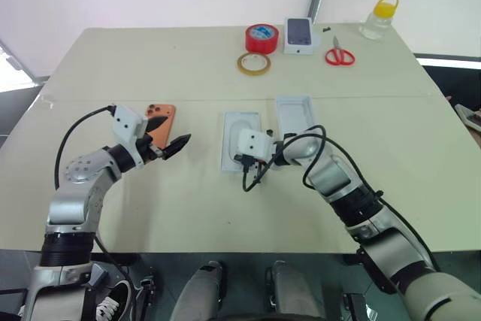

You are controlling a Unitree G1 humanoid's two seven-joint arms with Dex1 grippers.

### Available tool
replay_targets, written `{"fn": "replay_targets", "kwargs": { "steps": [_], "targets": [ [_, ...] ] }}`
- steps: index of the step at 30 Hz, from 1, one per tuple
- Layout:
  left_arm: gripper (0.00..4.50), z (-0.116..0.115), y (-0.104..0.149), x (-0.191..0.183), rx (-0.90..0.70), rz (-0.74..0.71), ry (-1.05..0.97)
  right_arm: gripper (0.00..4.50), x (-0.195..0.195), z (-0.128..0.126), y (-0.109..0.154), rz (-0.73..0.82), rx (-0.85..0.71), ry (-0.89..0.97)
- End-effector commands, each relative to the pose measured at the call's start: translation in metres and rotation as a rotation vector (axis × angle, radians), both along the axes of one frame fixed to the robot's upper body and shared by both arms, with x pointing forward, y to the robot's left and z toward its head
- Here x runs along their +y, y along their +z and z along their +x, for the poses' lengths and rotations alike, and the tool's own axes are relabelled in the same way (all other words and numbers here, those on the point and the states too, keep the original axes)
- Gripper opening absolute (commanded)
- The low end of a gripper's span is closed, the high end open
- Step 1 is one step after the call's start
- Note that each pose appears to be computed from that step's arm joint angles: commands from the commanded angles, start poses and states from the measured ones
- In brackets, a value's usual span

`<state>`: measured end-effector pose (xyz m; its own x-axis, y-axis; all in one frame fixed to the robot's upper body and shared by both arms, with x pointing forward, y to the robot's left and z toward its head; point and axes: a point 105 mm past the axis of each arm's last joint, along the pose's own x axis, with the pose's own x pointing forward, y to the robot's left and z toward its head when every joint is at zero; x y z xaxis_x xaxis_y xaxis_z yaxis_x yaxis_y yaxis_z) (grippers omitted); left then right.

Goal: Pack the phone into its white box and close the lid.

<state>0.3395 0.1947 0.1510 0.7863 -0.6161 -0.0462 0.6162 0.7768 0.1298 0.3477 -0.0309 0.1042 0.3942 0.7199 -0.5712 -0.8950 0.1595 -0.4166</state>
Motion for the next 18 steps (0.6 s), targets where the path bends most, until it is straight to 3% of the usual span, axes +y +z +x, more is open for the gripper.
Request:
{"fn": "replay_targets", "kwargs": {
  "steps": [1, 7, 10, 18],
  "targets": [
    [4.37, 0.001, 0.014, 0.001, -0.053, 0.003, 0.002, 0.05, 0.011, 0.005, 0.014, 0.063, -0.059, -0.002],
    [4.37, 0.001, 0.014, 0.003, -0.053, -0.002, 0.011, 0.05, 0.014, 0.028, 0.045, 0.192, -0.130, -0.089],
    [4.37, 0.000, 0.013, 0.002, -0.051, 0.007, 0.008, 0.05, 0.012, 0.037, 0.050, 0.177, -0.183, -0.104],
    [4.37, 0.004, 0.012, 0.010, -0.012, -0.029, 0.044, 0.05, 0.011, 0.046, 0.013, 0.037, -0.237, -0.125]
  ]
}}
